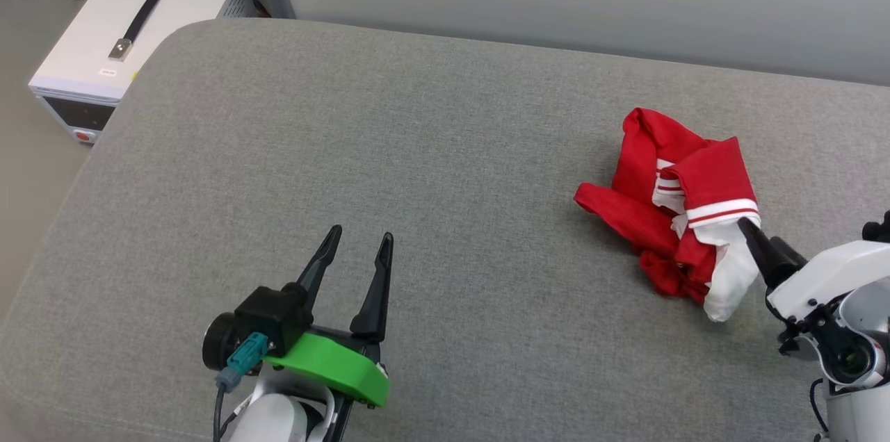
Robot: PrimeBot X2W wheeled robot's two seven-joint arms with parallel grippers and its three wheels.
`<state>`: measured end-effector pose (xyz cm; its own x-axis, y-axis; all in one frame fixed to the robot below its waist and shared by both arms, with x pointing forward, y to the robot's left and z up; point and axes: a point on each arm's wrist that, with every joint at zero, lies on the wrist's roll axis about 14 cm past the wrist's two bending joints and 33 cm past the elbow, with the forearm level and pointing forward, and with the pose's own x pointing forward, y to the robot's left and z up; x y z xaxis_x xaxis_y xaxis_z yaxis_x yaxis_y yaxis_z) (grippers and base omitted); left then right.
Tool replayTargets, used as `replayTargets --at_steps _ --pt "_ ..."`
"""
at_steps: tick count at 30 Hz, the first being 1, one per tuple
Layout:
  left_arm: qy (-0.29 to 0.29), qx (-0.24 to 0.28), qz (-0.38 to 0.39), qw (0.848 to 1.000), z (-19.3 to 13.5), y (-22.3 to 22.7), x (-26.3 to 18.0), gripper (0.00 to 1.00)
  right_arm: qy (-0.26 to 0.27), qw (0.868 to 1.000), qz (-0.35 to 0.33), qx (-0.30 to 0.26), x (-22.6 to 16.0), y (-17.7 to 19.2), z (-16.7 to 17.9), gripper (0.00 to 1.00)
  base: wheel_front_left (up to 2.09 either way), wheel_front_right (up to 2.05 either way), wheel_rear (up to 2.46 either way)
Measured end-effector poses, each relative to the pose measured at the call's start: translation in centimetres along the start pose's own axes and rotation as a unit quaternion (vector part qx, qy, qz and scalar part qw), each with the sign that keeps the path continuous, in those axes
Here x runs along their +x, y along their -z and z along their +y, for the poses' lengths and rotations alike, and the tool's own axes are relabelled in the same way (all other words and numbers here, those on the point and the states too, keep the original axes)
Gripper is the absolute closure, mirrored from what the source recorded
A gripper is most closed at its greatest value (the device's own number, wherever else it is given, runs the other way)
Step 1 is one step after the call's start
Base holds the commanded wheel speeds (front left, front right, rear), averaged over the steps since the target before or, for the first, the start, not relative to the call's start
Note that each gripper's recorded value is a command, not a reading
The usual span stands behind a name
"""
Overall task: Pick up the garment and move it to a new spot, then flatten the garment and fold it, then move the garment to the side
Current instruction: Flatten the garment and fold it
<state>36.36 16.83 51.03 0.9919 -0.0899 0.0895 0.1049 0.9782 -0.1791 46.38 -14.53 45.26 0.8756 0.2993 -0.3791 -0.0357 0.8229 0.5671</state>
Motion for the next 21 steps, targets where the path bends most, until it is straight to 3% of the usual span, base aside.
replayTargets --at_steps 6,11,16,21 --pt "0.009 0.000 -0.012 1.000 -0.5 -0.8 0.2 0.00 -0.027 0.991 -0.092 -0.092 -2.4 -5.3 2.8 0.00 0.00 0.00 0.00" --pt "0.025 -0.002 -0.030 0.999 -1.5 -1.8 0.6 0.00 -0.036 0.963 -0.168 -0.206 -5.7 -7.7 4.5 0.00 0.00 0.00 0.00" --pt "0.044 -0.010 -0.035 0.998 -2.8 -2.0 1.0 0.00 -0.047 0.937 -0.218 -0.269 -7.9 -7.0 5.3 0.00 0.00 0.00 0.00" --pt "0.063 -0.021 -0.027 0.997 -4.3 -1.4 1.4 0.00 -0.045 0.922 -0.250 -0.291 -9.2 -5.3 4.8 0.00 0.00 0.00 0.00"
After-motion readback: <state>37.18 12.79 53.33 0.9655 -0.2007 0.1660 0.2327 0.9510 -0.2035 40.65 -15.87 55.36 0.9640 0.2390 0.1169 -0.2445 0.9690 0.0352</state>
